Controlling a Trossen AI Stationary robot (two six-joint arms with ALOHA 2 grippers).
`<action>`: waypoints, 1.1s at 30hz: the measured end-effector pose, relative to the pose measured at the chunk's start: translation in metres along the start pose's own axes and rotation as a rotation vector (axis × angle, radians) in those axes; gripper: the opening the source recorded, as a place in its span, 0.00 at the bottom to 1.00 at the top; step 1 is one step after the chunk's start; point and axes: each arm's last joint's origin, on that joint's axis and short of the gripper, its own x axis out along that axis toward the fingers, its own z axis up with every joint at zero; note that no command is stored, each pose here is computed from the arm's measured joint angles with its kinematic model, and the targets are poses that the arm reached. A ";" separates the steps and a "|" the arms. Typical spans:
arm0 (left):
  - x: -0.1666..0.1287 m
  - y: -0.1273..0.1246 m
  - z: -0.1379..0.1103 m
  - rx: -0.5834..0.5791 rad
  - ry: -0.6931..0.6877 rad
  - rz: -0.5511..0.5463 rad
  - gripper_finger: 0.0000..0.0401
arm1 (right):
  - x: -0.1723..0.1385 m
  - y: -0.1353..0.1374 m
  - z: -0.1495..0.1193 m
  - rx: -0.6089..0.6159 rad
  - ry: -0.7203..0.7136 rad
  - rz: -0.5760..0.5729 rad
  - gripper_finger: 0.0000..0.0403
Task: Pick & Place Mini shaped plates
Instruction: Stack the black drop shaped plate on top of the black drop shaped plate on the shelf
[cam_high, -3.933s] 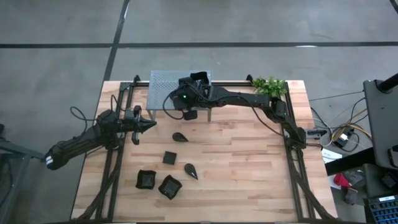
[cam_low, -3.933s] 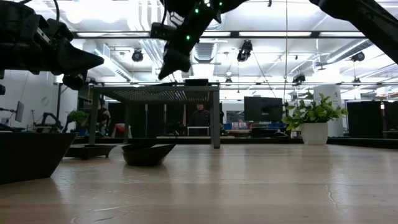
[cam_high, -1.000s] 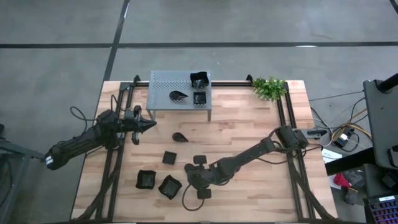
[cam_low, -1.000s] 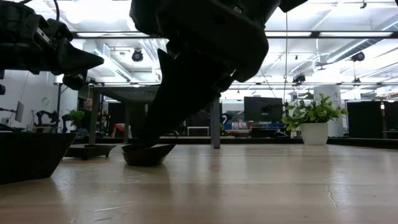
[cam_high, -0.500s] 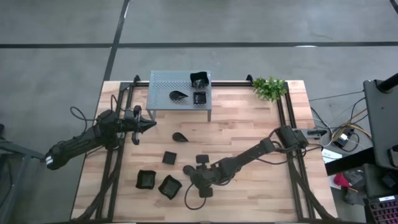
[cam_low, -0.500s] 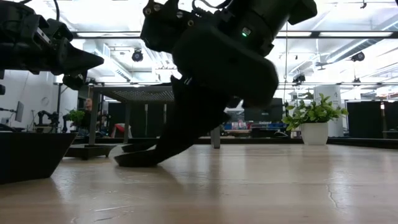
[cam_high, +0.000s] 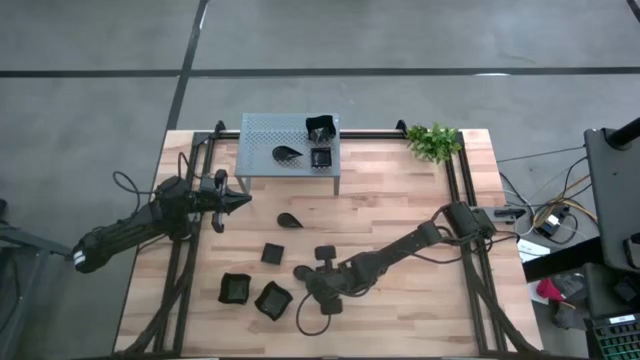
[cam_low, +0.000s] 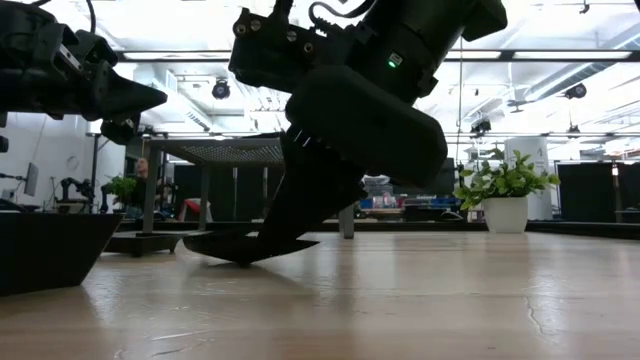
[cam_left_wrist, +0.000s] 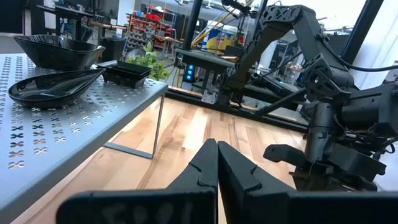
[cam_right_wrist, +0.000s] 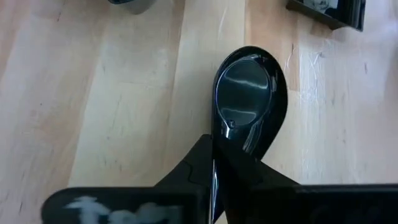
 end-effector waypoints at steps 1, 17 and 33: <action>0.000 0.000 0.000 0.000 0.000 -0.001 0.01 | 0.000 0.000 0.000 -0.005 0.003 -0.001 0.03; 0.000 0.000 0.000 0.000 0.000 0.000 0.01 | -0.041 -0.027 0.039 -0.348 -0.010 -0.295 0.02; 0.000 0.000 0.000 0.000 0.000 0.000 0.01 | -0.083 -0.166 0.097 -0.486 0.013 -0.576 0.02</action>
